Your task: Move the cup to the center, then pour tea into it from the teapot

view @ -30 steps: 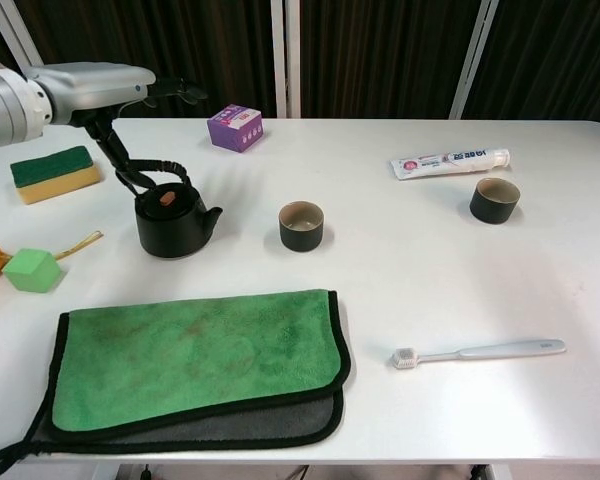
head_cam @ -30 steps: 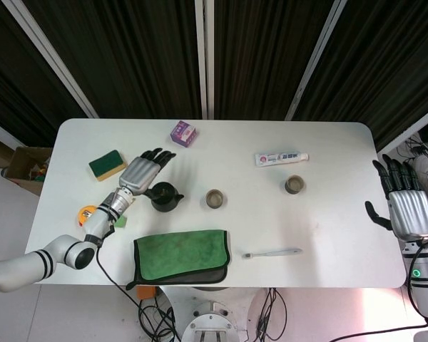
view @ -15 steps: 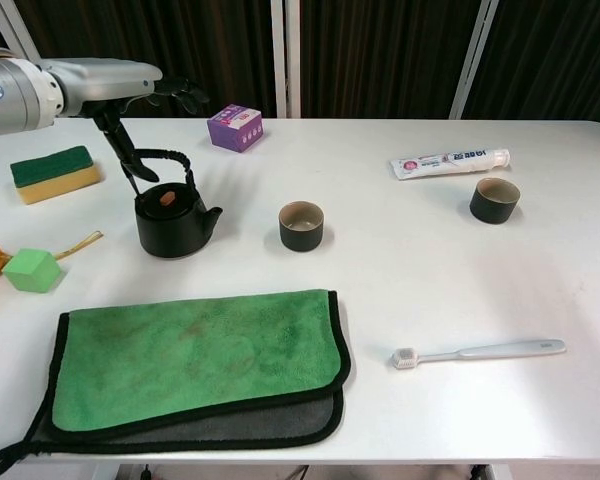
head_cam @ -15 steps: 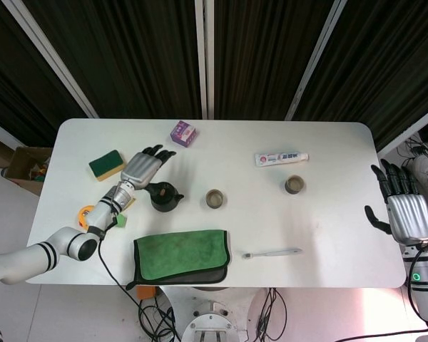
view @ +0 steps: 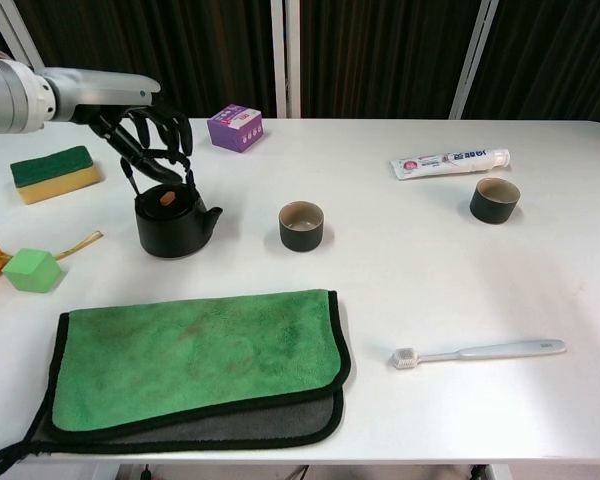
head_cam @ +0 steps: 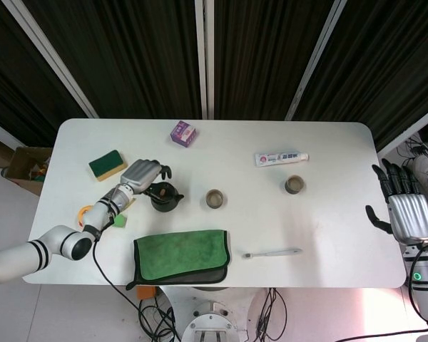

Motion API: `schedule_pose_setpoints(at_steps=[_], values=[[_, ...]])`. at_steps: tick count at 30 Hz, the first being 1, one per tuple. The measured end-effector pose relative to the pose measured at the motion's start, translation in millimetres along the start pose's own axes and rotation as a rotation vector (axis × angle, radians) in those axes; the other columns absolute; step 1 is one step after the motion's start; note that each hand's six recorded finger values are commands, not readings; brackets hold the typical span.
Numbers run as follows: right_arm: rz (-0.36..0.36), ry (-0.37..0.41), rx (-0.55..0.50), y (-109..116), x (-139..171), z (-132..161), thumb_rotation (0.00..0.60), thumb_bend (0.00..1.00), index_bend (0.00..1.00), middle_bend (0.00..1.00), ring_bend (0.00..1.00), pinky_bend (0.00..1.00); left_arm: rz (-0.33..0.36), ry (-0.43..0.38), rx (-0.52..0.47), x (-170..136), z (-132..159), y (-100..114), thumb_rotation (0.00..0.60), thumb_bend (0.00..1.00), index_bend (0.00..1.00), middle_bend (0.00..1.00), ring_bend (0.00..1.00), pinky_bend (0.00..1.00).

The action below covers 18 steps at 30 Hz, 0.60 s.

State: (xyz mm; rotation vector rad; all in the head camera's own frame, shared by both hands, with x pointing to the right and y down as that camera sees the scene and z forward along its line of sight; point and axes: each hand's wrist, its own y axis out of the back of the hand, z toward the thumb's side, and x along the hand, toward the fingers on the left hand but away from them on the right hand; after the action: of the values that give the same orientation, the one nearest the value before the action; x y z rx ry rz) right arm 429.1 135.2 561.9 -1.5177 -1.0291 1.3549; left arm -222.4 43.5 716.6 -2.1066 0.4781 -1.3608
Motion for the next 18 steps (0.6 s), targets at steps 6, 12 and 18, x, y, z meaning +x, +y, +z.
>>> schedule_pose_setpoints(at_steps=[6,12,18], values=[[-0.001,-0.001,0.003,0.6,-1.4,-0.3,0.600,0.32,0.00,0.00,0.00,0.00,-0.030,0.006,-0.041,3.1,1.9,8.2,0.042,0.10,0.45,0.49,0.35,0.41],[0.004,0.002,0.003,-0.9,-3.5,0.5,0.600,0.32,0.00,0.00,0.00,0.00,-0.075,0.030,-0.030,6.3,-1.8,7.7,0.014,0.05,0.46,0.51,0.37,0.41],[0.009,0.002,0.003,-2.9,-5.8,0.5,0.600,0.32,0.00,0.00,0.00,0.00,-0.098,0.062,-0.012,9.3,-3.6,6.2,0.010,0.05,0.46,0.51,0.40,0.43]])
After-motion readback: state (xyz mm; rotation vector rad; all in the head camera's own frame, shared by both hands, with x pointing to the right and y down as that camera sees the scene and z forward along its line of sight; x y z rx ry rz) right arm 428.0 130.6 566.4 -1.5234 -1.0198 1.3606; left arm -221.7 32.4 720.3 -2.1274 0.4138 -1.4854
